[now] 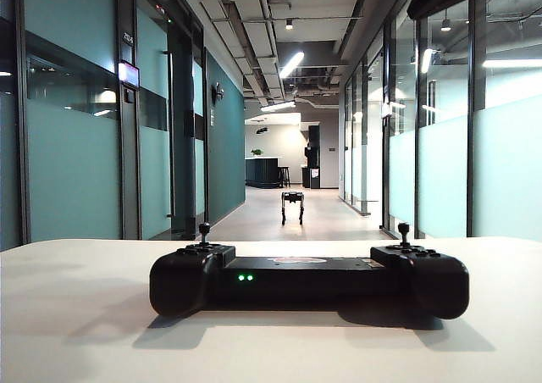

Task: Push the left joystick on the remote control sitting on the white table forward to make the robot dog walk in a straight line until it approaches the door.

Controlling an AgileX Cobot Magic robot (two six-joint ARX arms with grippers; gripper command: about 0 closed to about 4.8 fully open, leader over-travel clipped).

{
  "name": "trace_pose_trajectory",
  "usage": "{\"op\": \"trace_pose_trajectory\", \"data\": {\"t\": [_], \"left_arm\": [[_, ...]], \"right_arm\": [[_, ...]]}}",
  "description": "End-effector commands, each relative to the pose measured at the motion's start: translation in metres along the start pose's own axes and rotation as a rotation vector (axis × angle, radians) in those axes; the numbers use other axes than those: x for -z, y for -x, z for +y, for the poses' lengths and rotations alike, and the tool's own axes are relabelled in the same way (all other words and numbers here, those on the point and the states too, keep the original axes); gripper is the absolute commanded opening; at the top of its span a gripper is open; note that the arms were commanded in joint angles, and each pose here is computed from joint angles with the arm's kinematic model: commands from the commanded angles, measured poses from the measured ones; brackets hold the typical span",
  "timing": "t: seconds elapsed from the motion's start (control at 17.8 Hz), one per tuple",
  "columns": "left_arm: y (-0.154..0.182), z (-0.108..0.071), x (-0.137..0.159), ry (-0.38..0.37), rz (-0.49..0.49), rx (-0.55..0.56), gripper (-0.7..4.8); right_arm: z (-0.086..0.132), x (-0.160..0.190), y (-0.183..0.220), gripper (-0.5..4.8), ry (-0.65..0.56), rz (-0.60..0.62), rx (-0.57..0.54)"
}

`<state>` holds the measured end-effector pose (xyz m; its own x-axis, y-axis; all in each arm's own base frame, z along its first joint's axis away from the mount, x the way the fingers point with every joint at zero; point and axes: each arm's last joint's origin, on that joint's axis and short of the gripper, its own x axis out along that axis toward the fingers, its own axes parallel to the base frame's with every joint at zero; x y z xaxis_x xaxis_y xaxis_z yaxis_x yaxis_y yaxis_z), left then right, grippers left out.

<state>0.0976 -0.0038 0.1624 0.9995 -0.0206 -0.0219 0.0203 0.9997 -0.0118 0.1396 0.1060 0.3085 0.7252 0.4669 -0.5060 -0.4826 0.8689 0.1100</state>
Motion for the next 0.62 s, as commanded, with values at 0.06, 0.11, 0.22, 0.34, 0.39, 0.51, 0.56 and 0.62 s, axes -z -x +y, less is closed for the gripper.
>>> {"op": "trace_pose_trajectory", "data": {"t": [0.06,0.11,0.22,0.34,0.39,0.51,0.56,0.62], "left_arm": [[0.000,0.000,-0.001,-0.004,-0.008,0.003,-0.05],[0.000,0.000,-0.002,-0.004,-0.008,0.003,-0.05],[0.000,0.000,-0.001,-0.004,-0.007,0.003,-0.05],[0.000,0.000,-0.001,-0.004,-0.007,0.003,-0.05],[0.000,0.000,-0.001,-0.004,-0.007,0.003,-0.05],[0.000,0.000,-0.001,-0.004,-0.007,0.003,-0.05],[0.000,0.000,-0.001,-0.004,-0.007,0.003,-0.05],[0.000,0.000,-0.001,-0.004,-0.006,0.003,-0.05]], "right_arm": [[0.001,-0.001,-0.003,-0.01,0.004,-0.007,0.009],[0.001,0.001,-0.006,-0.01,0.004,-0.005,0.011],[-0.003,0.005,-0.014,-0.01,-0.009,-0.078,0.031],[-0.009,0.011,-0.021,-0.01,-0.031,-0.168,0.065],[-0.013,0.016,-0.023,-0.01,-0.039,-0.190,0.075],[-0.019,0.028,-0.023,-0.01,-0.051,-0.196,0.099],[-0.023,0.034,-0.022,-0.01,-0.059,-0.198,0.115],[-0.029,0.042,-0.020,-0.01,-0.070,-0.206,0.137]]}}
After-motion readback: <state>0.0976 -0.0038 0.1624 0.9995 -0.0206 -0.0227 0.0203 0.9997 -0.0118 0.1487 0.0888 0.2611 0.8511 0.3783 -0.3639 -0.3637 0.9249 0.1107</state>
